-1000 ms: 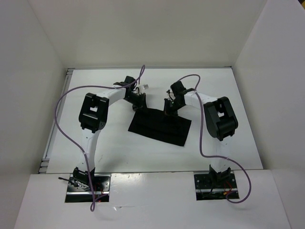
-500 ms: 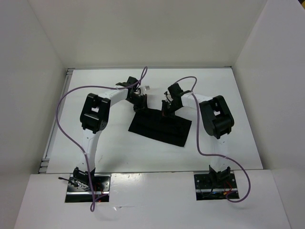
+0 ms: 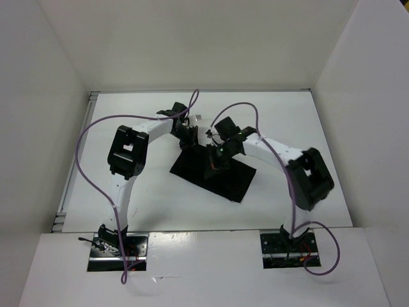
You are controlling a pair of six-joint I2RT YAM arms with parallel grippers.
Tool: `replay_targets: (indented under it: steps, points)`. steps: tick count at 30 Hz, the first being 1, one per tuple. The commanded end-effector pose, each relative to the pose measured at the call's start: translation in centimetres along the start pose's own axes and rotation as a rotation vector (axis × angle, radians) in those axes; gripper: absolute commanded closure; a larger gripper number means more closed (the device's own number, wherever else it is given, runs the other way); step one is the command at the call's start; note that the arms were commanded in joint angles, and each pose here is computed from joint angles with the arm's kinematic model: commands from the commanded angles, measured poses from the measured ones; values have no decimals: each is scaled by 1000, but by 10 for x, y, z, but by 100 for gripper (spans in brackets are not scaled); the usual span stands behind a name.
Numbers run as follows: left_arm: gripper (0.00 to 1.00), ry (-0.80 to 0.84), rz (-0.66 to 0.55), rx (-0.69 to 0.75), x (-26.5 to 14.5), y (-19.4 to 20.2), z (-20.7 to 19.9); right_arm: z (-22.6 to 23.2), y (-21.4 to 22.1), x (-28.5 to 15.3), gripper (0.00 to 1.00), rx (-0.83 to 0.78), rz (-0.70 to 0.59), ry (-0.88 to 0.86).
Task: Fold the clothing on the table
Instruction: Fold the skirt
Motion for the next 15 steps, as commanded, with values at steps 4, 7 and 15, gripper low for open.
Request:
replay_targets:
  steps: [4,7,15]
  points:
    - [100,-118,-47,21,-6,-12,11,23,2,-75,100,-55,-158,-39]
    - [100,-101,-119,58,-31,-26,-10,-4,-21,-75,100,22,-228,56]
    - [100,-149,-137,72,-55,-6,-22,-48,-33,-50,100,146,-268,253]
Point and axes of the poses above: each gripper's point midway between its finger pads, its own x axis out along the fingers, its own z axis along the line the jaws close on, y = z × x, the point moved 3 cm from there along -x, back along the fingers, and after that the axes turned 12 degrees about x, right-handed, at the moved point
